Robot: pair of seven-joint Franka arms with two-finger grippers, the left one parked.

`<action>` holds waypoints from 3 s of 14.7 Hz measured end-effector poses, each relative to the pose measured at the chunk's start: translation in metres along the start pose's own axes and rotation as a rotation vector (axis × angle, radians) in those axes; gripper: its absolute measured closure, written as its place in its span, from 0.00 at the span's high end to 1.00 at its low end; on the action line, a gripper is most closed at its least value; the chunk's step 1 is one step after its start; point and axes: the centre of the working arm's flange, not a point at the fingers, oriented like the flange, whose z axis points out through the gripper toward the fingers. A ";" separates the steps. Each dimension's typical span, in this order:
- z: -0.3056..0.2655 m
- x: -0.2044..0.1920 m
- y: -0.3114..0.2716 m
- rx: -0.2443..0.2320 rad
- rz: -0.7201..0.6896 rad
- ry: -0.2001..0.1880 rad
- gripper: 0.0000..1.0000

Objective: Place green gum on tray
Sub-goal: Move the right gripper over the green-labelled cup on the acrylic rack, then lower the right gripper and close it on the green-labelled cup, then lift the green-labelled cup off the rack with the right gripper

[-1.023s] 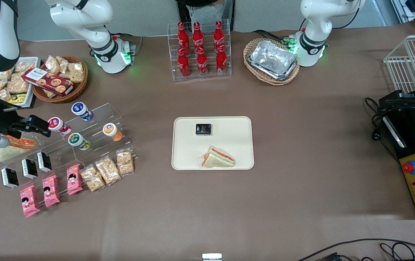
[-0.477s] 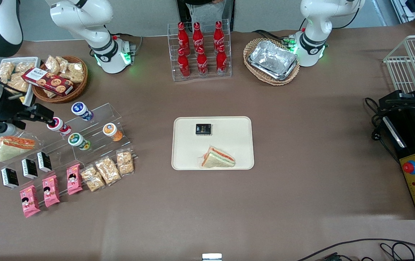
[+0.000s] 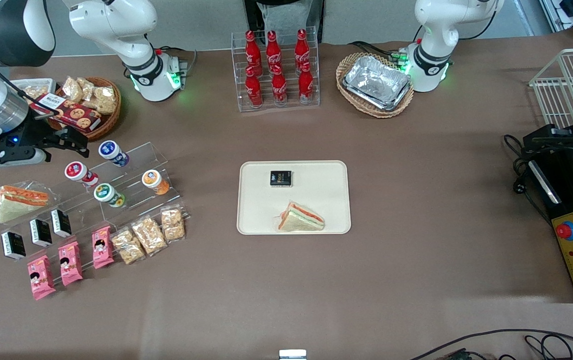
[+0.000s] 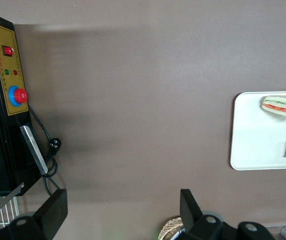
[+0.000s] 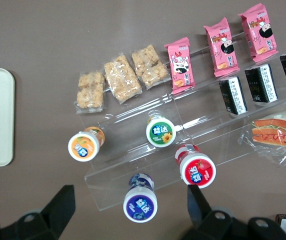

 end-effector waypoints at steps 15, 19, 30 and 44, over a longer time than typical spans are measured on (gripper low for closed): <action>0.135 0.003 0.010 -0.009 -0.013 0.039 1.00; 0.167 0.006 0.012 -0.015 -0.023 0.042 1.00; 0.219 0.006 0.039 -0.029 -0.017 0.036 1.00; 0.238 0.006 0.038 -0.032 -0.019 0.045 0.62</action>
